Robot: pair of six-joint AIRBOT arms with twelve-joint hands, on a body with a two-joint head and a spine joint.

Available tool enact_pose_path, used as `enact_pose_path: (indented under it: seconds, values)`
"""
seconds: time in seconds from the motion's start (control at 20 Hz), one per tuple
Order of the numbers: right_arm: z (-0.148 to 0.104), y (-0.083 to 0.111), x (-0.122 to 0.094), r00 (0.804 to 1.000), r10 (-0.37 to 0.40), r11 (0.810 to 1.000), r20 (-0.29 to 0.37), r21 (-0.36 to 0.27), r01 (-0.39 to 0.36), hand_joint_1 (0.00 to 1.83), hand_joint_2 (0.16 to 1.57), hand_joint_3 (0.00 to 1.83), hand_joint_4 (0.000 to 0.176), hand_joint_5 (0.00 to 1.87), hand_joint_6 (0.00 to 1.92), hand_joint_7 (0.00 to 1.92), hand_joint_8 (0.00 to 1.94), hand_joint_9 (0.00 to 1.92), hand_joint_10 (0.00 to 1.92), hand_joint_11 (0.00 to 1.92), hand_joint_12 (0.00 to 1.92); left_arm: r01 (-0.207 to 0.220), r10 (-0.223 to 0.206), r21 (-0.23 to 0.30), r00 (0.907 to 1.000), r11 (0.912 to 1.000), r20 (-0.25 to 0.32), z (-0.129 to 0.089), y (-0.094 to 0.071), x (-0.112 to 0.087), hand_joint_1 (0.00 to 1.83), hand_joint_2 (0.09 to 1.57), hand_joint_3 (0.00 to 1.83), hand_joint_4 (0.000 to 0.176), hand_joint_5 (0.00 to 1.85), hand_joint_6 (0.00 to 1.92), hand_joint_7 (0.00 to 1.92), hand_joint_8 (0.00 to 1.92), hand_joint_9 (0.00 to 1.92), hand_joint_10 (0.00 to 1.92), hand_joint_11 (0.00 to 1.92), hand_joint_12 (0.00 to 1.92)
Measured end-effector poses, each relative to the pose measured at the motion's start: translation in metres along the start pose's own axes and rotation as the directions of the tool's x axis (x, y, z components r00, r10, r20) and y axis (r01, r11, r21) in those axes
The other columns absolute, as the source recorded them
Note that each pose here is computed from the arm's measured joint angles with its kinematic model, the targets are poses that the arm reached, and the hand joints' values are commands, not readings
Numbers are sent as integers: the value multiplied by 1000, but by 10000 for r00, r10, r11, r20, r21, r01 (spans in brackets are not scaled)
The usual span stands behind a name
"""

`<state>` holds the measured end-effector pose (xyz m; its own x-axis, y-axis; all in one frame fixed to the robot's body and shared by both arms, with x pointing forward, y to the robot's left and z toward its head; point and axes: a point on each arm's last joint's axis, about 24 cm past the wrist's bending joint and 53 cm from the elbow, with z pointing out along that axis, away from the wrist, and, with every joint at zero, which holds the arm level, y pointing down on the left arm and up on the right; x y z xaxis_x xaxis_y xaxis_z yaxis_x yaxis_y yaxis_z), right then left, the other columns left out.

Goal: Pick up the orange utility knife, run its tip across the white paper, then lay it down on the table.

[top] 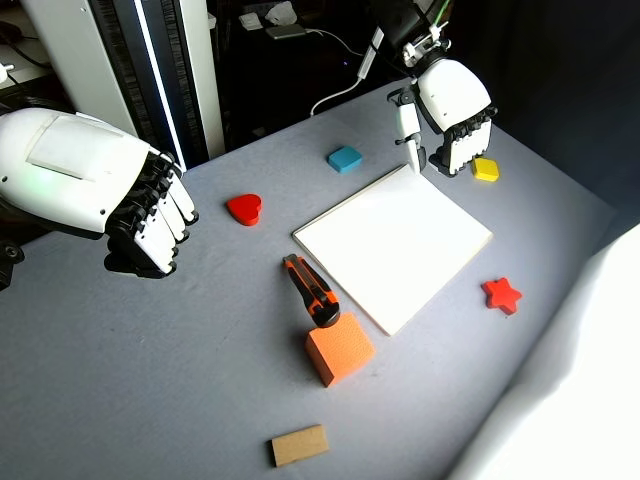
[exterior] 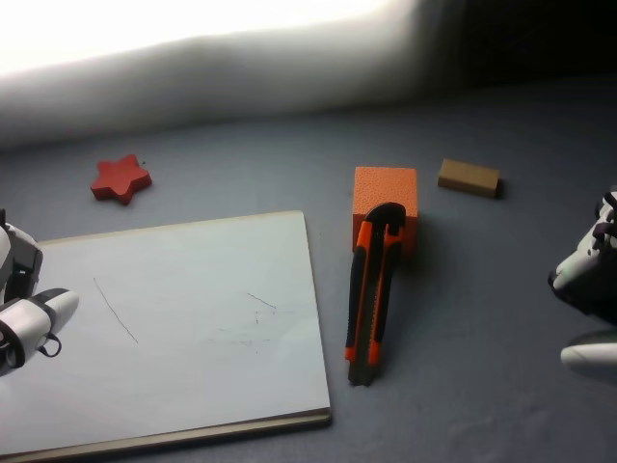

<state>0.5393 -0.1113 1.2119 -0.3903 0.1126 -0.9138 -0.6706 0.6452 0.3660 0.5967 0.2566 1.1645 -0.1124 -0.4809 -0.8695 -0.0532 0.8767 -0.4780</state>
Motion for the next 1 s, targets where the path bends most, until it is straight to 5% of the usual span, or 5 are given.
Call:
enact_pose_path:
  seconds: [0.05, 0.3, 0.55, 0.8, 1.0]
  values:
    - [0, -1, 3, 10000, -3, 10000, -88, 38, 3, 225, 1186, 66, 0, 0, 0, 32, 9, 2, 14, 0, 1, 2, -2, -10, 10000, 10000, 16, 0, 0, 0, 198, 1256, 36, 34, 0, 0, 2, 2, 43, 32, 0, 444]
    - [-1, 2, 4, 9999, -96, 9999, -71, -112, 96, 263, 1127, 0, 0, 0, 0, 5, 2, 0, 0, 0, 0, 92, -91, -162, 9999, 9998, 76, 0, 3, -2, 205, 1247, 0, 14, 0, 0, 0, 0, 10, 3, 0, 389]
    - [20, 21, -10, 9915, -1239, 9886, 396, -806, 1268, 342, 1066, 0, 0, 0, 0, 0, 0, 0, 0, 0, 0, 8, -8, 66, 10000, 10000, 34, -1, -3, 0, 161, 1240, 0, 35, 0, 0, 9, 1, 31, 4, 0, 324]
    - [60, 27, -30, 9594, -2730, 9459, 713, -1617, 2812, 965, 1042, 0, 0, 0, 0, 0, 0, 0, 0, 0, 0, 92, -92, 46, 9999, 9999, 136, -5, -5, -1, 150, 1270, 3, 47, 0, 0, 0, 0, 10, 0, 0, 454]
    - [84, 40, -17, 9563, -2915, 9281, -245, -2494, 2765, 1099, 1013, 0, 0, 0, 0, 0, 0, 0, 0, 0, 0, 64, -65, 126, 10000, 9999, 51, -8, -9, 2, 140, 1271, 0, 50, 0, 0, 0, 0, 16, 3, 0, 447]
